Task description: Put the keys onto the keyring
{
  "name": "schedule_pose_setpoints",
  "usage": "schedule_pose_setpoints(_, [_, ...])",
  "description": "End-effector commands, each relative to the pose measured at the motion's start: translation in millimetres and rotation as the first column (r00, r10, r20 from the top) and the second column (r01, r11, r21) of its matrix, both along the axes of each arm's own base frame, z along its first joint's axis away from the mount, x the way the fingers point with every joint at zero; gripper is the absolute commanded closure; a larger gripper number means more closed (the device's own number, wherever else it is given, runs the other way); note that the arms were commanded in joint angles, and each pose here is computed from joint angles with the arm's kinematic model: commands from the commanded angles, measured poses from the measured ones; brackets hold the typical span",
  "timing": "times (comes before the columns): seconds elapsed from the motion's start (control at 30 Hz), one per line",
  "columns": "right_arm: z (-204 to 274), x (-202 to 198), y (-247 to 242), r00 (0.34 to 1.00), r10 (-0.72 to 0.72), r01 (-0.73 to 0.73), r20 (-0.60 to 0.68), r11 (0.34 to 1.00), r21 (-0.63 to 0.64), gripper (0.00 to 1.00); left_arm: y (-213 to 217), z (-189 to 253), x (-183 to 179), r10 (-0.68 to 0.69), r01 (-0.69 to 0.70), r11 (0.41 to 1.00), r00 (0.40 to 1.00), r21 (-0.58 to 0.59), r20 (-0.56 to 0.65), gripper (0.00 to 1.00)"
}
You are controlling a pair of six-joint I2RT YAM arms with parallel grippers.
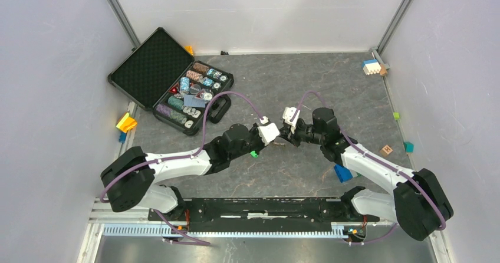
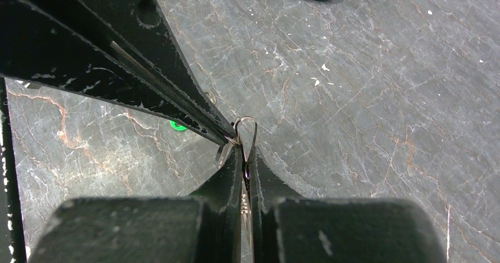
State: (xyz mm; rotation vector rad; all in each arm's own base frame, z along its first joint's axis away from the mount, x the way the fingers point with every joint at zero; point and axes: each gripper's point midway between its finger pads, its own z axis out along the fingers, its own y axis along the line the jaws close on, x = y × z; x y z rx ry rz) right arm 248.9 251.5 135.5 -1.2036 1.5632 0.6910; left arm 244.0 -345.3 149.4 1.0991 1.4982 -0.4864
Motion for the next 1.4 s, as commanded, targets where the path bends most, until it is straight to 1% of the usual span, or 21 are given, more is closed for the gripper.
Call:
schedule_pose_setpoints(0.0, [12.3, -29.7, 18.1, 0.989, 0.148, -0.148, 0.001, 0.988, 0.052, 1.00, 3.2, 33.8, 31.4, 0.132, -0.127, 0.988, 0.990, -0.087, 0.056, 0.98])
schedule_pose_setpoints(0.53, [9.2, -34.7, 19.4, 0.985, 0.170, -0.170, -0.010, 0.984, 0.058, 1.00, 13.4, 39.9, 41.3, 0.179, -0.174, 0.977, 0.983, -0.124, 0.032, 0.98])
schedule_pose_setpoints(0.87, [9.5, -31.9, 18.0, 0.988, 0.152, -0.151, -0.005, 0.987, 0.055, 1.00, 13.9, 37.9, 37.2, 0.150, -0.145, 0.982, 0.988, -0.121, 0.029, 0.98])
schedule_pose_setpoints(1.0, [11.4, -26.9, 14.6, 0.992, 0.124, -0.124, -0.004, 0.991, 0.058, 1.00, 18.7, 31.8, 32.5, 0.103, -0.101, 0.989, 0.995, -0.109, 0.014, 0.98])
schedule_pose_setpoints(1.07, [13.6, -26.7, 14.1, 0.991, 0.133, -0.132, -0.017, 0.988, 0.075, 1.00, 18.1, 30.4, 25.0, 0.039, -0.036, 0.994, 0.999, -0.099, 0.030, 0.98])
schedule_pose_setpoints(1.17, [15.4, -29.1, 12.8, 0.987, 0.160, -0.156, -0.033, 0.983, 0.099, 1.00, 22.6, 30.7, 18.5, -0.012, 0.017, 0.997, 0.998, -0.079, 0.070, 0.98])
schedule_pose_setpoints(1.37, [16.7, -40.6, 13.8, 0.970, 0.239, -0.230, -0.052, 0.964, 0.133, 1.00, 28.4, 43.8, -4.9, -0.171, 0.179, 0.982, 0.979, -0.066, 0.109, 0.98])
